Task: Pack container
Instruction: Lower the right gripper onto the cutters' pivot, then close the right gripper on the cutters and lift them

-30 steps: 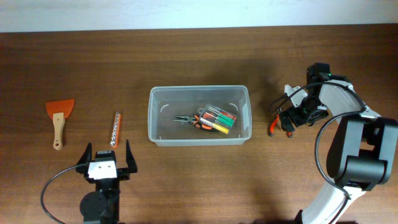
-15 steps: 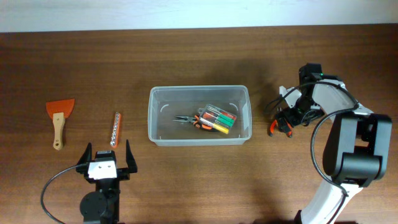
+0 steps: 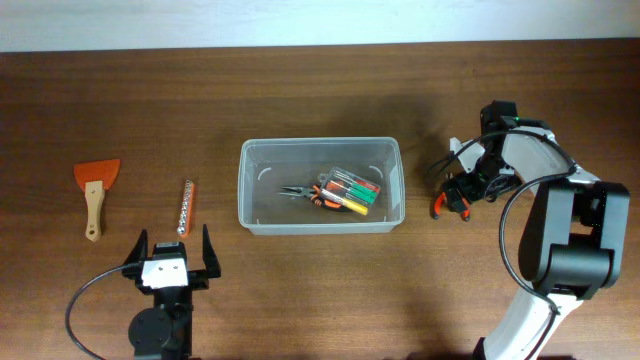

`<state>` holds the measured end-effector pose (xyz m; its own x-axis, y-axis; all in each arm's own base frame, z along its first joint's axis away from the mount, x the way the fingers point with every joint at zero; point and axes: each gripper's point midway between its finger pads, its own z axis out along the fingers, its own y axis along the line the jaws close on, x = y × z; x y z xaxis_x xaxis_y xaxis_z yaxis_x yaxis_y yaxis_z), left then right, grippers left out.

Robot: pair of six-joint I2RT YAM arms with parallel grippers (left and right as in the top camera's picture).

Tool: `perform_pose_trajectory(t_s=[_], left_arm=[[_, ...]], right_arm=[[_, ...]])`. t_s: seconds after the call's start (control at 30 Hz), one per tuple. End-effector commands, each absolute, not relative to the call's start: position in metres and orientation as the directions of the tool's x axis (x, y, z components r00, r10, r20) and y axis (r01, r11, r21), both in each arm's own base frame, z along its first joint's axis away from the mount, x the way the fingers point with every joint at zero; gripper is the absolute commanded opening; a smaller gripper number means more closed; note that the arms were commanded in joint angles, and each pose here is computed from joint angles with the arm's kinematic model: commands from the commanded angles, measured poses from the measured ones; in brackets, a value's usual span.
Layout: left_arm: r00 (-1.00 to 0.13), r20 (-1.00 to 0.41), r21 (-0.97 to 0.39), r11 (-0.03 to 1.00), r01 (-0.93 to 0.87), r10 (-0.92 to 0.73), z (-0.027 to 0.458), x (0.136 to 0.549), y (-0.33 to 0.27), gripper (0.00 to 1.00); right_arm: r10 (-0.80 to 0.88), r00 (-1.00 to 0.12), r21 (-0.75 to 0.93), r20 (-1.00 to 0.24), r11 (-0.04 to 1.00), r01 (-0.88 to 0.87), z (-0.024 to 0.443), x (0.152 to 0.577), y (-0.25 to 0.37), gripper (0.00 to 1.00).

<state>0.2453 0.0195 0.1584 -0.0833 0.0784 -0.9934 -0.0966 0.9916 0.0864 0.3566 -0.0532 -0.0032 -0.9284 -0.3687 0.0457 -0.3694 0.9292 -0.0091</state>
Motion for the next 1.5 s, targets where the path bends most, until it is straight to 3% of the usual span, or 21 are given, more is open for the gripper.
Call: perform_pose_trajectory(t_s=[0.0,0.2,0.43,0.57,0.73,1.17,1.47], left_arm=[[-0.079,-0.995,0.074,0.992,-0.099,0.066,0.158,0.245,0.019,0.99],[-0.079,-0.995,0.074,0.992,-0.099,0.066,0.158,0.245,0.019,0.99],[-0.079,-0.995,0.074,0.992,-0.099,0.066,0.158,0.245,0.019,0.99],[-0.079,-0.995,0.074,0.992,-0.099,0.066,0.158,0.245,0.019,0.99],[-0.079,-0.995,0.074,0.992,-0.099,0.066,0.158,0.245,0.019,0.99],[-0.079,-0.995,0.074,0.992,-0.099,0.066,0.158,0.245,0.019,0.99],[-0.079,-0.995,0.074,0.992,-0.099,0.066,0.158,0.245,0.019,0.99]], right_arm=[[-0.36,-0.927,0.014,0.104,0.933,-0.361,-0.026,0.348,-0.051,0.98],[-0.36,-0.928,0.007,0.092,0.933,-0.361,-0.023,0.353,-0.052,0.99],[-0.36,-0.929,0.01,0.082,0.933,-0.361,-0.023,0.355,-0.051,0.75],[-0.36,-0.929,0.013,0.08,0.933,-0.36,-0.023,0.355,-0.05,0.72],[-0.362,-0.931,0.053,0.052,0.932,-0.359,-0.023,0.358,-0.041,0.61],[-0.41,-0.911,0.049,0.044,0.912,-0.408,-0.023,0.361,-0.023,0.49],[-0.435,-0.899,0.045,0.043,0.9,-0.433,-0.024,0.363,-0.013,0.47]])
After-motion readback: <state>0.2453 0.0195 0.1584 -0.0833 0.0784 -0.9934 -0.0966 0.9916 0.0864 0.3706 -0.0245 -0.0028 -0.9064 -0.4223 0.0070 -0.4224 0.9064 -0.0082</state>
